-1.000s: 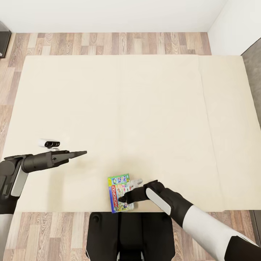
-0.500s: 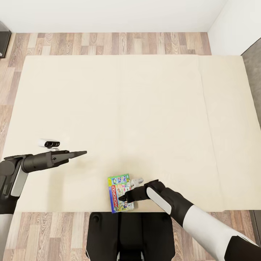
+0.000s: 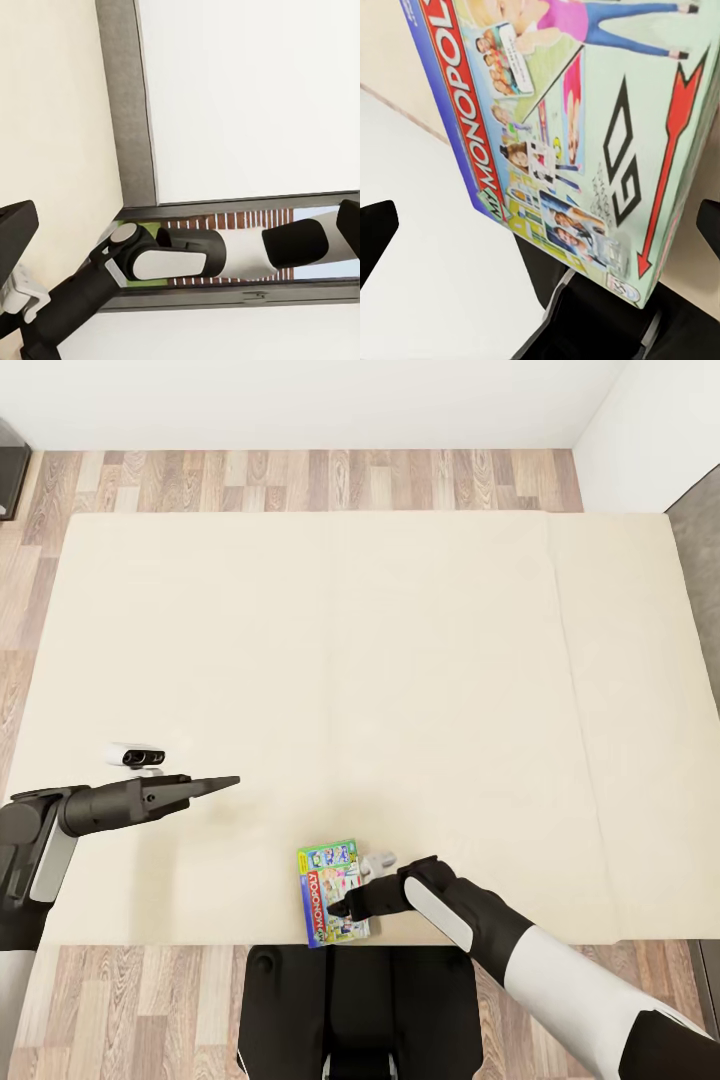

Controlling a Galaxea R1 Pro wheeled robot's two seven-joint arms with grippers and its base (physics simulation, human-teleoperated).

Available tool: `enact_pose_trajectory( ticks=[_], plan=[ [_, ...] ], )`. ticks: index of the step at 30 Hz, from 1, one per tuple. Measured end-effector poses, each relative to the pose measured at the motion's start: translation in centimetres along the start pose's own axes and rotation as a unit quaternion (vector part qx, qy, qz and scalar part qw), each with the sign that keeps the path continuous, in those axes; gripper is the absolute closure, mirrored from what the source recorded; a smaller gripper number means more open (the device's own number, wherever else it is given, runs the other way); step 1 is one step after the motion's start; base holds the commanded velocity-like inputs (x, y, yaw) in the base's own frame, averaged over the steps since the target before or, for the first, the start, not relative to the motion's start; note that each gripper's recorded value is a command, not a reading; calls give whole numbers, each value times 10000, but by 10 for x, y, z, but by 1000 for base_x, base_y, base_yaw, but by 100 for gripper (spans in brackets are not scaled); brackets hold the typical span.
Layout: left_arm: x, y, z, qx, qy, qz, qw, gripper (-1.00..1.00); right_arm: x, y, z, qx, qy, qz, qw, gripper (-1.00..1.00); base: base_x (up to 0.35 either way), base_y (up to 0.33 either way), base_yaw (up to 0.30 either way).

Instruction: Put all the toys in the child's room - the three board games (two on the bed and one on the table), the two jigsaw puzzles on the table, and the tennis ball on the table - inside the toy box on the table in the child's room.

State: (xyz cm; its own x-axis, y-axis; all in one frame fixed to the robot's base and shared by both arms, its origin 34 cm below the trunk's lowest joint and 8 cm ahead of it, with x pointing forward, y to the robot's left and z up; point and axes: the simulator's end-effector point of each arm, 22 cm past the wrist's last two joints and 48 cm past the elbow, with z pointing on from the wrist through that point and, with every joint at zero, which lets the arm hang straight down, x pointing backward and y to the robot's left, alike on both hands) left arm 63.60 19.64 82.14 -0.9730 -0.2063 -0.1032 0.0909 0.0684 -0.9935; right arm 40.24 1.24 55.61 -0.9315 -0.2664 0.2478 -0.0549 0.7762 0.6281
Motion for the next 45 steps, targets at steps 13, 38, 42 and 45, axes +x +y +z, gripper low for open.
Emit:
enact_pose_trajectory(
  ticks=[13, 38, 42, 45],
  plan=[
    [0, 0, 0, -2, 1, 0, 10000, -100, 5, -3, 2, 30, 86, 24, 10000, -100, 0, 0, 0],
    [0, 0, 0, -3, 2, 1, 10000, -100, 11, 3, 5, 0, 218, 19, 9998, -100, 0, 0, 0],
    [0, 0, 0, -2, 2, 0, 10000, -100, 11, 4, 5, -3, 216, 22, 9998, -100, 0, 0, 0],
    [0, 0, 0, -2, 2, 0, 10000, -100, 10, 4, 4, -3, 214, 23, 9998, -100, 0, 0, 0]
  ],
)
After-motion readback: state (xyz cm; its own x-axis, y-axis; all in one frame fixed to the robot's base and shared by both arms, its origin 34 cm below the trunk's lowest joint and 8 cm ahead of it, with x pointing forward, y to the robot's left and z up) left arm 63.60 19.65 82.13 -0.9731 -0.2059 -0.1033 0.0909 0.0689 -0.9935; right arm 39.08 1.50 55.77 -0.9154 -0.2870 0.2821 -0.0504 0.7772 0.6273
